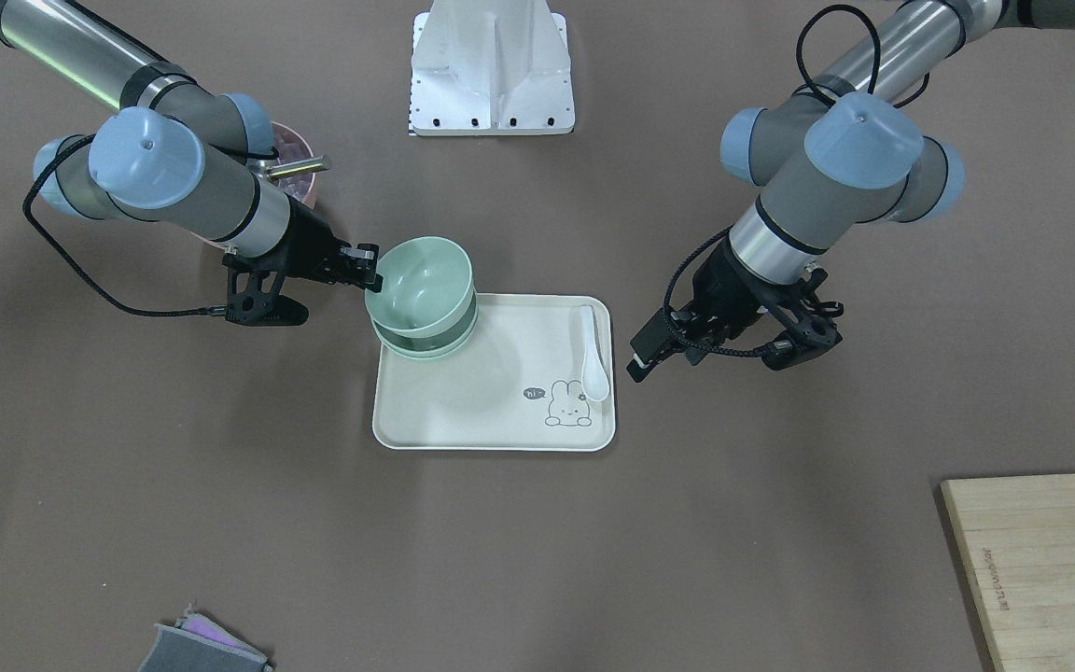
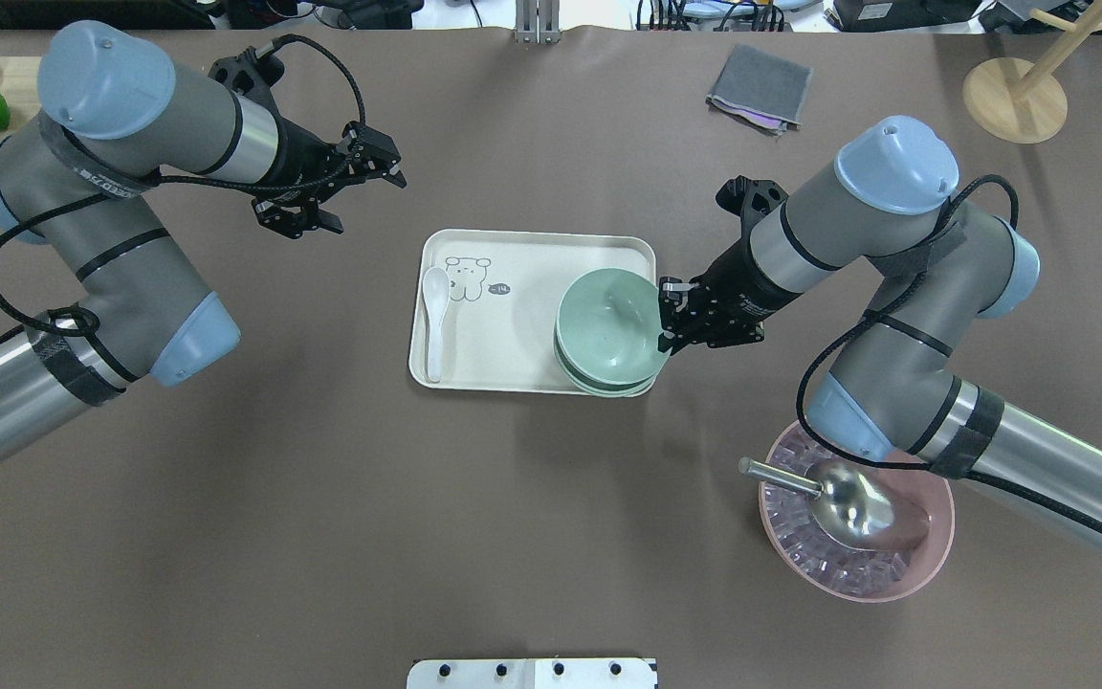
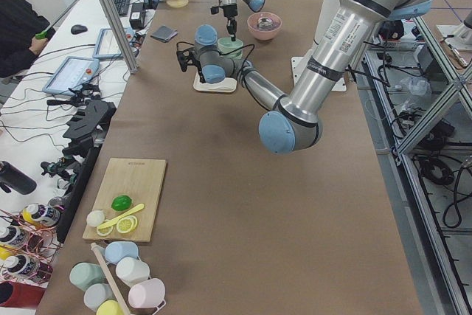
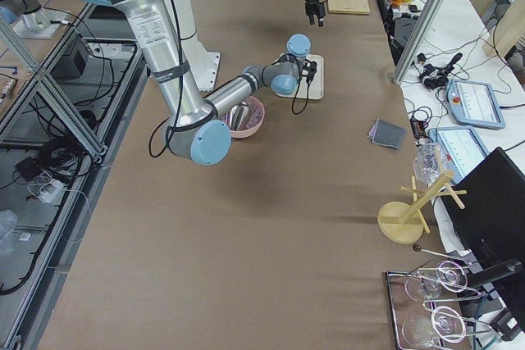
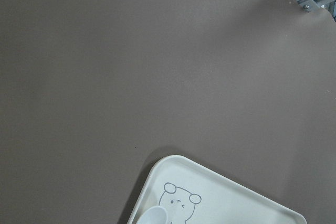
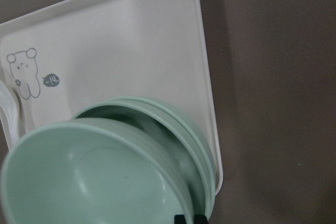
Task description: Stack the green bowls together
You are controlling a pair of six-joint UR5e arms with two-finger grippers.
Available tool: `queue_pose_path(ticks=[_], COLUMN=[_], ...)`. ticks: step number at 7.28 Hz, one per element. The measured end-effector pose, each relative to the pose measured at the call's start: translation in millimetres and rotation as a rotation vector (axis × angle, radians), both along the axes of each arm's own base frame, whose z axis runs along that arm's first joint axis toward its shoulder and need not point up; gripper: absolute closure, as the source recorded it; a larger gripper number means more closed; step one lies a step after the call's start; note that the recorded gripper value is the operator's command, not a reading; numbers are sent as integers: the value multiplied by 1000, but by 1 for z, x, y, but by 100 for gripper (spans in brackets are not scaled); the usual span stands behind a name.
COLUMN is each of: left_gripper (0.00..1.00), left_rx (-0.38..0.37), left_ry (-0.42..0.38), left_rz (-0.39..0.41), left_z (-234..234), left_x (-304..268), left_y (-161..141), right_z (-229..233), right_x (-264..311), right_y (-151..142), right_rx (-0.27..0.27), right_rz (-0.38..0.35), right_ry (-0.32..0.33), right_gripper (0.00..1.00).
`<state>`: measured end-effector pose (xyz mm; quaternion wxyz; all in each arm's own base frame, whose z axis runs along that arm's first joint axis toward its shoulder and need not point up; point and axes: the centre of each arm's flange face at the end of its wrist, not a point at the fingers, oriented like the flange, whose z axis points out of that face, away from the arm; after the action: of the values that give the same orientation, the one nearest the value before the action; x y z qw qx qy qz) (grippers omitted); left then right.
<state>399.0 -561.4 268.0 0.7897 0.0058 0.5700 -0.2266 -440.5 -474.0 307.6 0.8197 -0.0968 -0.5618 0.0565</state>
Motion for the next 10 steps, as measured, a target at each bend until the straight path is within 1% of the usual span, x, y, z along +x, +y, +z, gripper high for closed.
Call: queue_pose_path(ticks=[4,5,6,7,8,9,10], left_gripper=[2,2,2,2,2,2,2], left_rx=[0,5,10,31,85,167,260], left_ry=[-1,2,4,-12,-54,-124,-216], left_rz=[0,-4,-20,-39,-46,-44,-31], left_z=[2,0,-2,4,21,48,85], left_x=[1,-3,-14,-31,-57,-94,-137], left_y=[-1,-2,-7,-14,-19,-24,-28], right_z=[-10,-18,-27,-32,-28,-16,7], right_x=[9,24,49,83,126,175,216], right_y=[-2,-11,-24,-42,-64,-87,-103], right_rx=[23,37,70,114,163,228,291], right_rz=[24,56,126,229,316,371,381], right_ry=[-14,-25,-31,-23,0,48,132], right_gripper=[0,0,0,0,0,0,0])
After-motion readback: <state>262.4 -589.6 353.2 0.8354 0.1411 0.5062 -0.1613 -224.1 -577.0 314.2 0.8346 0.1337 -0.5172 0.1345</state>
